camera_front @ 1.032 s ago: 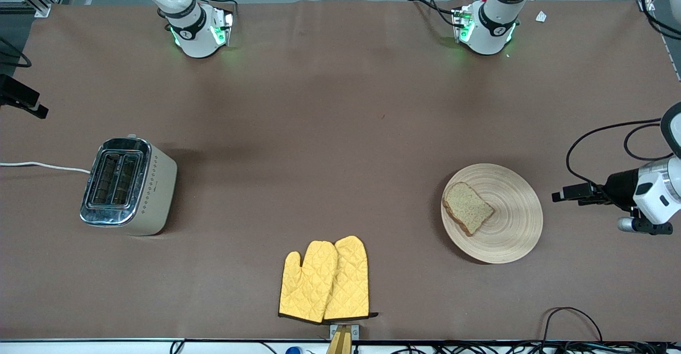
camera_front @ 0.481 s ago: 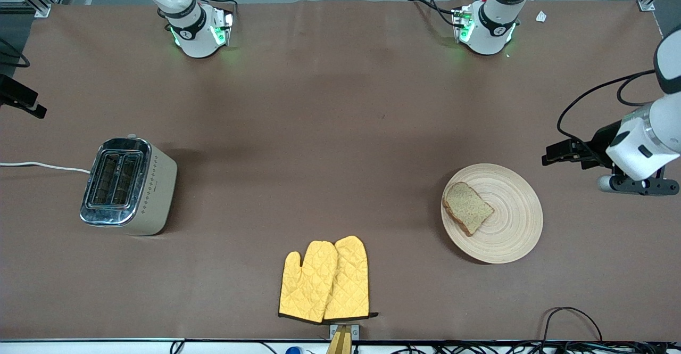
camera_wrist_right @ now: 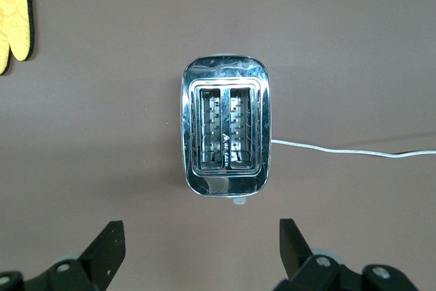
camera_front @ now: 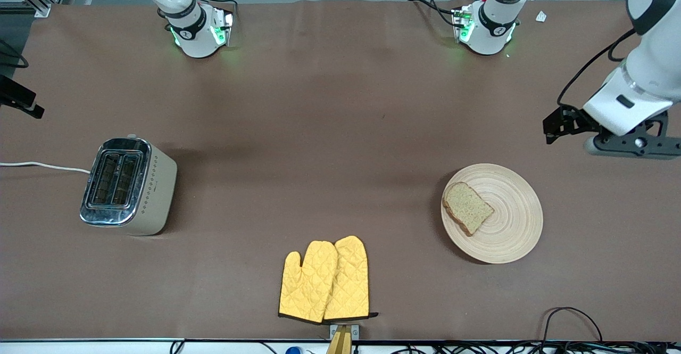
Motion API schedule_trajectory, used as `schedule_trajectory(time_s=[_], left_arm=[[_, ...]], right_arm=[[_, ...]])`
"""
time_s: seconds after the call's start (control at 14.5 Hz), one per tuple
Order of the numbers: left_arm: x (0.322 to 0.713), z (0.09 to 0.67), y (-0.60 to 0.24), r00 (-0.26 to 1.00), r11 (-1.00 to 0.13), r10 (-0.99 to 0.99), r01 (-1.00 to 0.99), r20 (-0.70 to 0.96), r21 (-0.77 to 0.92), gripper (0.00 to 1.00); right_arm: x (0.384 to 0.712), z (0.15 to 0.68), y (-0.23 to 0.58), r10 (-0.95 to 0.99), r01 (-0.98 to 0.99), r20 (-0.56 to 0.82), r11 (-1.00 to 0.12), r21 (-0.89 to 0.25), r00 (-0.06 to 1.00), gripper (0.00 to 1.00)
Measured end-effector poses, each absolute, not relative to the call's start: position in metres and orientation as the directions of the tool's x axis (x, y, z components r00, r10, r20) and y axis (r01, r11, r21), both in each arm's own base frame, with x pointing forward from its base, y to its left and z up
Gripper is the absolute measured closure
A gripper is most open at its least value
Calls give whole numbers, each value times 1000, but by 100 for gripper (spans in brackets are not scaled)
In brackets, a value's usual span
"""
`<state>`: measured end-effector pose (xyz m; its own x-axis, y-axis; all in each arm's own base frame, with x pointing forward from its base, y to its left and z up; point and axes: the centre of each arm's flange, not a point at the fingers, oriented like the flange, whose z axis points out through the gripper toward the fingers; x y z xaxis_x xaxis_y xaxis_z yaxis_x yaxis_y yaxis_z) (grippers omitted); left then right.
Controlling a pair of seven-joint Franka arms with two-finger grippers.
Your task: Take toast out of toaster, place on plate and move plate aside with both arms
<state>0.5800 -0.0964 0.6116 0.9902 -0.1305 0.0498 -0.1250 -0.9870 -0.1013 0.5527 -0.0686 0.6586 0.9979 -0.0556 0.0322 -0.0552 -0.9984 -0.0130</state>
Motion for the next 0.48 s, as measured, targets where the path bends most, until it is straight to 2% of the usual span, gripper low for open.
schedule_trajectory(time_s=[0.48], left_arm=[[538,626,-85,997,-995,-80,-80,2,-58,0]], right_arm=[[553,659,-69,-58,-58,32,-998,-13,998,0]])
